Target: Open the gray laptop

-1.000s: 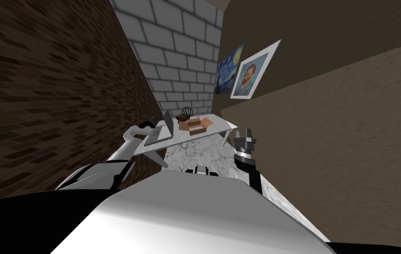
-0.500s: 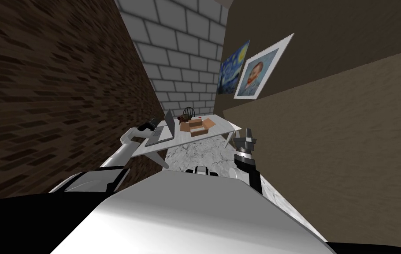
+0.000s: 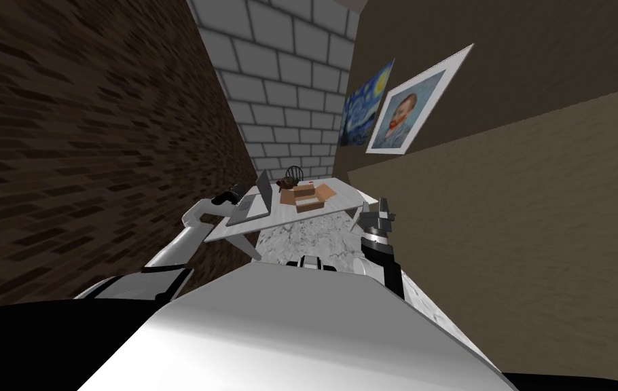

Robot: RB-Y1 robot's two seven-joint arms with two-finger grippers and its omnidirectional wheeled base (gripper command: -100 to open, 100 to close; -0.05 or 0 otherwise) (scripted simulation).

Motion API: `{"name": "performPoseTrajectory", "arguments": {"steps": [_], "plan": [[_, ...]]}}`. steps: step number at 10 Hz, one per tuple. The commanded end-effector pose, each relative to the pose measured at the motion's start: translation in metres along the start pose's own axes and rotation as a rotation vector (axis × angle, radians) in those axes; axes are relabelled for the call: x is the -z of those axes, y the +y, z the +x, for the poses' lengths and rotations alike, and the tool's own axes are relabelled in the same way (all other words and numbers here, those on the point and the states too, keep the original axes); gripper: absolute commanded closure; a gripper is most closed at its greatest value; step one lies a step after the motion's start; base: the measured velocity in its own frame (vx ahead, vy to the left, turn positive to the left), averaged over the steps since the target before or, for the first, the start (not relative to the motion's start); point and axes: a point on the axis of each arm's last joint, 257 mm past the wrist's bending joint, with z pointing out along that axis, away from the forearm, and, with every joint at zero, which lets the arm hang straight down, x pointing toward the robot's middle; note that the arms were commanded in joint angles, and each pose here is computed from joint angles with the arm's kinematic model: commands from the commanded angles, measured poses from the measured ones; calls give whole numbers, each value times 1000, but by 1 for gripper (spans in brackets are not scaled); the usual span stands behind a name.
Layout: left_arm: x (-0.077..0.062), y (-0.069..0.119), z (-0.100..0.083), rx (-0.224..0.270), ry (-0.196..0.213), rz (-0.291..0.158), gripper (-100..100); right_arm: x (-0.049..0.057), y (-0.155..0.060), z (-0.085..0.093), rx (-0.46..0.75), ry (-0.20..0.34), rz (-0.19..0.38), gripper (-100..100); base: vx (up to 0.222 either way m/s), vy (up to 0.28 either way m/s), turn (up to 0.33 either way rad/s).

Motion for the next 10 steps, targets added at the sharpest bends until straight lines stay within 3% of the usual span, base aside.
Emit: {"name": "performPoseTrajectory", "arguments": {"steps": [1,2,3,5,7,8,10], "plan": [[10,-25,8,-10,19,55,100,0,0,0,0,0,0,0,0,0,0],[12,-32,10,-12,22,69,100,0,0,0,0,0,0,0,-14,-4,5],[21,-12,7,7,10,14,100,0,0,0,0,0,0,0,102,18,259],[34,-8,18,-2,33,18,100,0,0,0,0,0,0,0,118,11,55],[44,-34,26,-9,51,73,100,0,0,0,0,0,0,0,14,8,-10],[53,-11,23,9,36,12,100,0,0,0,0,0,0,0,115,14,275],[67,-11,33,2,60,20,100,0,0,0,0,0,0,0,115,6,54]]}}
